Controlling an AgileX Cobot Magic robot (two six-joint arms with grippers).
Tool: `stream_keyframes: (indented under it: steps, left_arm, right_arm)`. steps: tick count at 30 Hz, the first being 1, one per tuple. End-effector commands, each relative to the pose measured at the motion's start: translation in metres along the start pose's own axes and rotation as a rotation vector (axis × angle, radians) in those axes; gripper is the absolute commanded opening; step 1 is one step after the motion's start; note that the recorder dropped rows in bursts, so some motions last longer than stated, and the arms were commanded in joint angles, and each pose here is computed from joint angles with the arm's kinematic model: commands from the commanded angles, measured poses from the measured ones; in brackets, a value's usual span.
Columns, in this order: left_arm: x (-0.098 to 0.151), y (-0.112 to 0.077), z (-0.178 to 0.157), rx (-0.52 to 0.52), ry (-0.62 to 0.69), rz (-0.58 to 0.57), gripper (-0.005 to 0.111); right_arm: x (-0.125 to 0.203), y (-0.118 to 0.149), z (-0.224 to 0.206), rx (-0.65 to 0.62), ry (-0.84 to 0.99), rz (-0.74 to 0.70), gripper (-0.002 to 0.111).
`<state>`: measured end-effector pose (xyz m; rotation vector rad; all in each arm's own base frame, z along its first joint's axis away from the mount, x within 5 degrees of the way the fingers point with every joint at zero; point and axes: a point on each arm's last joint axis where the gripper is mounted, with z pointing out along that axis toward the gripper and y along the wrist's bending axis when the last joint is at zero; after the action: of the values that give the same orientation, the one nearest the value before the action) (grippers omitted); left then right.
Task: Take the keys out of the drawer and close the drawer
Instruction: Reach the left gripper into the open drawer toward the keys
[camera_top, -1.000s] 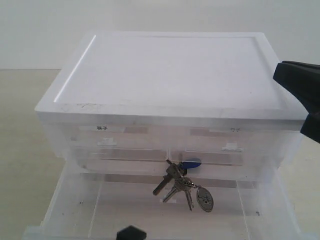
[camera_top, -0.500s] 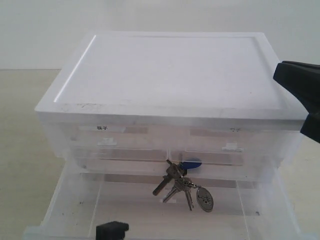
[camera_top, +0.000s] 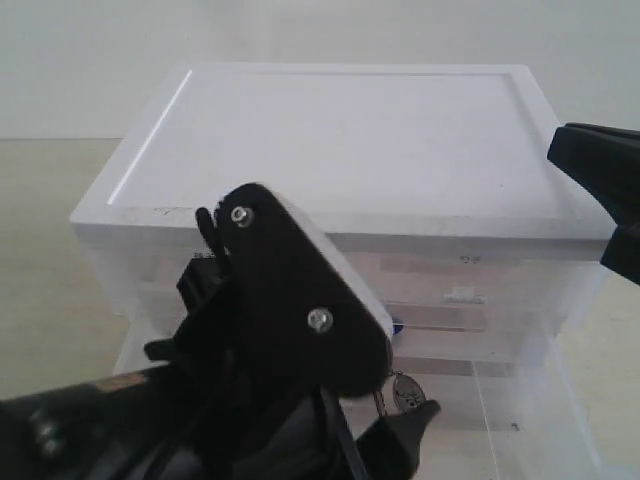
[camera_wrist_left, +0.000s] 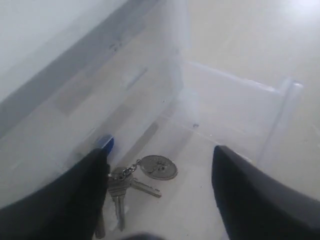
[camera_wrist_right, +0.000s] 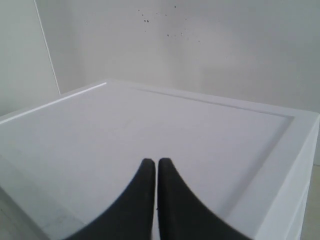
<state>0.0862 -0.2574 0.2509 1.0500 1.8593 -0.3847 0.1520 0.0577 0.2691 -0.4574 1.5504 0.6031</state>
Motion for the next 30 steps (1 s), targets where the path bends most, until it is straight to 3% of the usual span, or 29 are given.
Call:
stream_keyframes:
  steps: [1, 7, 14, 20, 26, 30]
  left_arm:
    - [0.005, 0.023, 0.026, -0.039, 0.064, -0.101, 0.057]
    - [0.015, 0.032, 0.055, 0.033, 0.133, -0.145, 0.060]
    - [0.023, 0.026, 0.082, 0.026, 0.194, -0.125, 0.065]
    - [0.034, 0.035, 0.094, -0.115, 0.245, -0.163, 0.067]
    - [0.035, 0.034, 0.094, -0.112, 0.246, -0.193, 0.069]
    - [0.036, 0.033, 0.096, -0.105, 0.251, -0.207, 0.061]
  right_arm:
    - [-0.001, -0.001, 0.000, 0.003, 0.002, -0.004, 0.000]
    - [-0.001, -0.001, 0.000, 0.003, 0.002, -0.002, 0.000]
    - [-0.001, -0.001, 0.000, 0.002, 0.003, 0.001, 0.000]
    - [-0.001, -0.001, 0.000, 0.001, 0.004, 0.008, 0.000]
    - [-0.001, 0.000, 0.000, -0.001, 0.003, 0.008, 0.000]
    - [0.000, 0.000, 0.000, -0.003, 0.007, 0.003, 0.000]
